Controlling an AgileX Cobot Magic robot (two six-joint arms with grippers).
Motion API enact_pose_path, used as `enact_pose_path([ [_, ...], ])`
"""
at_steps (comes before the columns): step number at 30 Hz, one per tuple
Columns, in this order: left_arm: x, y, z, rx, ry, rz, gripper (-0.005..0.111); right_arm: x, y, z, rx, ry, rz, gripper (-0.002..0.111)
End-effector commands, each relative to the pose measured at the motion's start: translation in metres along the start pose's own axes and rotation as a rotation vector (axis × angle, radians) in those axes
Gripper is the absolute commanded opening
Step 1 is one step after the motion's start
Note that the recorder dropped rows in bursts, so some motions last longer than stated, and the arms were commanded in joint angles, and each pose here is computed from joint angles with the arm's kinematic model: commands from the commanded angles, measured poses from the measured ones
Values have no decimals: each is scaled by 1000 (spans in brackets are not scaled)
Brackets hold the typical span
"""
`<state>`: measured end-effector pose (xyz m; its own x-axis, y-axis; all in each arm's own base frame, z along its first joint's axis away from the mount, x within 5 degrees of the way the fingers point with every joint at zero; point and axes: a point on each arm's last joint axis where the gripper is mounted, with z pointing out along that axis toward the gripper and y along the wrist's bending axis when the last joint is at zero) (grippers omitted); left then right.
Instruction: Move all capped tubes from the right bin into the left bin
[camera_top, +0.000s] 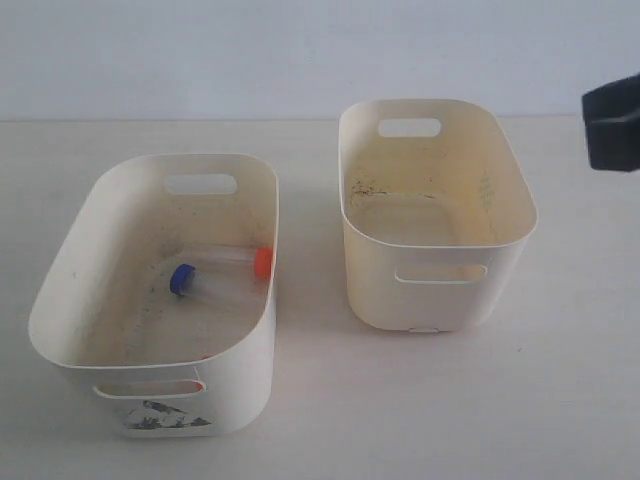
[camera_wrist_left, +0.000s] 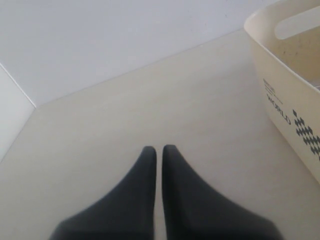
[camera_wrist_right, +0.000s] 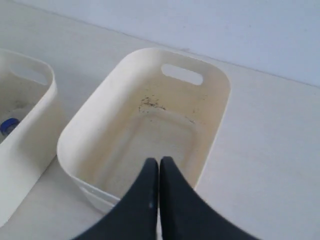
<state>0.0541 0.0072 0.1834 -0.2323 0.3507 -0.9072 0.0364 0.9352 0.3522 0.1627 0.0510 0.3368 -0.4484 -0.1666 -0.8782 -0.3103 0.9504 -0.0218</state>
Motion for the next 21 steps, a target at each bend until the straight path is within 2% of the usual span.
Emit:
enact_pose_path([
  [1, -2, 0, 0, 5, -10, -11, 4, 23, -13, -24, 95, -166, 35, 0],
  [4, -2, 0, 0, 5, -10, -11, 4, 43, -19, -43, 176, -298, 78, 0],
  [8, -2, 0, 0, 5, -10, -11, 4, 83, -20, -56, 255, -352, 127, 0],
  [12, -2, 0, 0, 5, -10, -11, 4, 121, -16, -54, 271, -367, 175, 0],
  [21, -2, 0, 0, 5, -10, -11, 4, 173, -14, -32, 269, -270, 185, 0],
])
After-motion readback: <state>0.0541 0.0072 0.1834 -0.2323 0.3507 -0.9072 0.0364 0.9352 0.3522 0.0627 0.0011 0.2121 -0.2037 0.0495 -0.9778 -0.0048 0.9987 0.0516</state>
